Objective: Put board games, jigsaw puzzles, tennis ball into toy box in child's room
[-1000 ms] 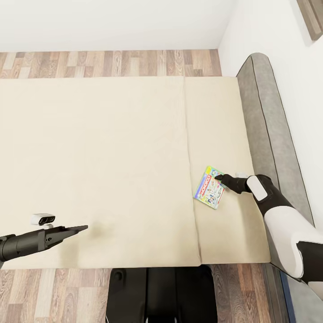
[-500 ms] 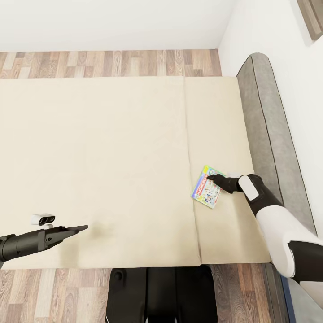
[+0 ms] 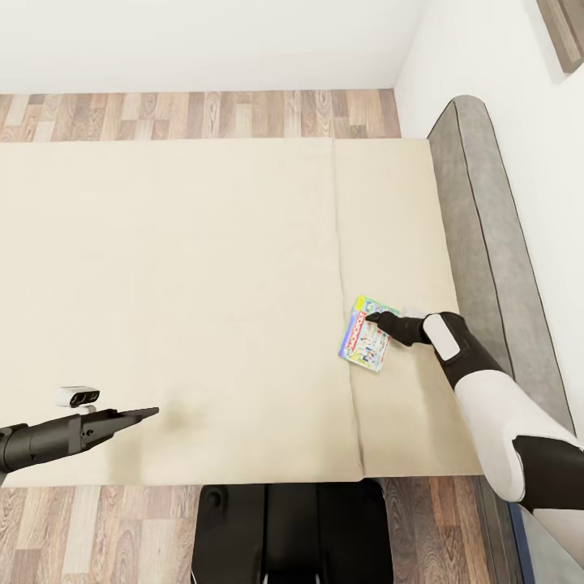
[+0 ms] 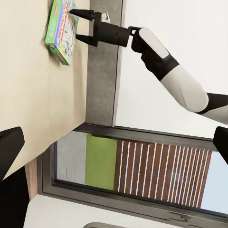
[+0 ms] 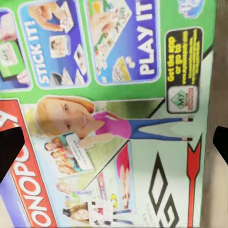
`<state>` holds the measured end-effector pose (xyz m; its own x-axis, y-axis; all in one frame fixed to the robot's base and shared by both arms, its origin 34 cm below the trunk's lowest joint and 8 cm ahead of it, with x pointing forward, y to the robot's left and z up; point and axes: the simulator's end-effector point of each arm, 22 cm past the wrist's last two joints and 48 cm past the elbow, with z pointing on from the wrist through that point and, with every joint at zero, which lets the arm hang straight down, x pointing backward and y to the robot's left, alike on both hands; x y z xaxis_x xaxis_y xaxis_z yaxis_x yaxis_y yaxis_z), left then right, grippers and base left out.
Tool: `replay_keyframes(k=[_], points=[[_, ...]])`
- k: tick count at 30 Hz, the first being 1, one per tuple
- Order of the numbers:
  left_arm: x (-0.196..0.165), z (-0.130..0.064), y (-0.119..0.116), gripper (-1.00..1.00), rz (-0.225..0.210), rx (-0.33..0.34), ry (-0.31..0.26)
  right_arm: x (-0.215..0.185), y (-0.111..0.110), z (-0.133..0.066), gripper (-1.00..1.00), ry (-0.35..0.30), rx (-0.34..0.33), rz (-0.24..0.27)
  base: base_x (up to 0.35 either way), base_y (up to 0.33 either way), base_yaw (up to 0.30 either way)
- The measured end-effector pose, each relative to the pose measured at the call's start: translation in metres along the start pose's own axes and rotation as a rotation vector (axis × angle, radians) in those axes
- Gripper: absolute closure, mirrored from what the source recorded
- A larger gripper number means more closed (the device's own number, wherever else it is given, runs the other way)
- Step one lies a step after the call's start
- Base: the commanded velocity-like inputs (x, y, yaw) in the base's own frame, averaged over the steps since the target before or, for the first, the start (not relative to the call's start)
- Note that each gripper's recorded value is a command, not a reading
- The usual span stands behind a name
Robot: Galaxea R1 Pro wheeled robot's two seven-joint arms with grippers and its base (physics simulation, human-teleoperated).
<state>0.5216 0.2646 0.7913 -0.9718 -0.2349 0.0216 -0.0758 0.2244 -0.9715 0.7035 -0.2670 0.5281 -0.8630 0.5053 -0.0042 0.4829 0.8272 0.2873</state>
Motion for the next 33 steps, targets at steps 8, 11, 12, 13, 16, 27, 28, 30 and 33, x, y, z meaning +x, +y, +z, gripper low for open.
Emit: replay_keyframes(k=[8,11,12,13,16,27,28,30,33], points=[[0.000,0.000,0.000,-1.00,0.000,0.000,0.000,0.001,0.029,-0.002,-1.00,0.006,-0.046,-0.019,0.000,0.000,0.000],[0.000,0.000,0.000,-1.00,0.000,0.000,0.000,0.005,0.033,-0.002,-1.00,0.023,-0.051,-0.023,0.000,0.000,0.000],[0.000,0.000,0.000,-1.00,0.000,0.000,0.000,0.005,0.034,-0.002,-1.00,0.024,-0.052,-0.024,0.000,0.000,0.000],[0.000,0.000,0.000,-1.00,0.000,0.000,0.000,0.005,0.035,-0.003,-1.00,0.024,-0.054,-0.025,0.000,0.000,0.000],[0.000,0.000,0.000,-1.00,0.000,0.000,0.000,0.003,0.038,-0.004,-1.00,0.023,-0.058,-0.029,0.000,0.000,0.000],[0.000,0.000,0.000,-1.00,0.000,0.000,0.000,0.010,0.050,-0.002,-1.00,0.032,-0.072,-0.043,0.000,0.000,0.000],[0.000,0.000,0.000,-1.00,0.000,0.000,0.000,0.011,0.052,-0.001,-1.00,0.033,-0.074,-0.046,0.000,0.000,0.000],[0.000,0.000,0.000,-1.00,0.000,0.000,0.000,0.012,0.055,-0.001,-1.00,0.034,-0.077,-0.051,0.000,0.000,0.000],[0.000,0.000,0.000,-1.00,0.000,0.000,0.000,0.011,0.060,-0.002,-1.00,0.031,-0.083,-0.060,0.000,0.000,0.000]])
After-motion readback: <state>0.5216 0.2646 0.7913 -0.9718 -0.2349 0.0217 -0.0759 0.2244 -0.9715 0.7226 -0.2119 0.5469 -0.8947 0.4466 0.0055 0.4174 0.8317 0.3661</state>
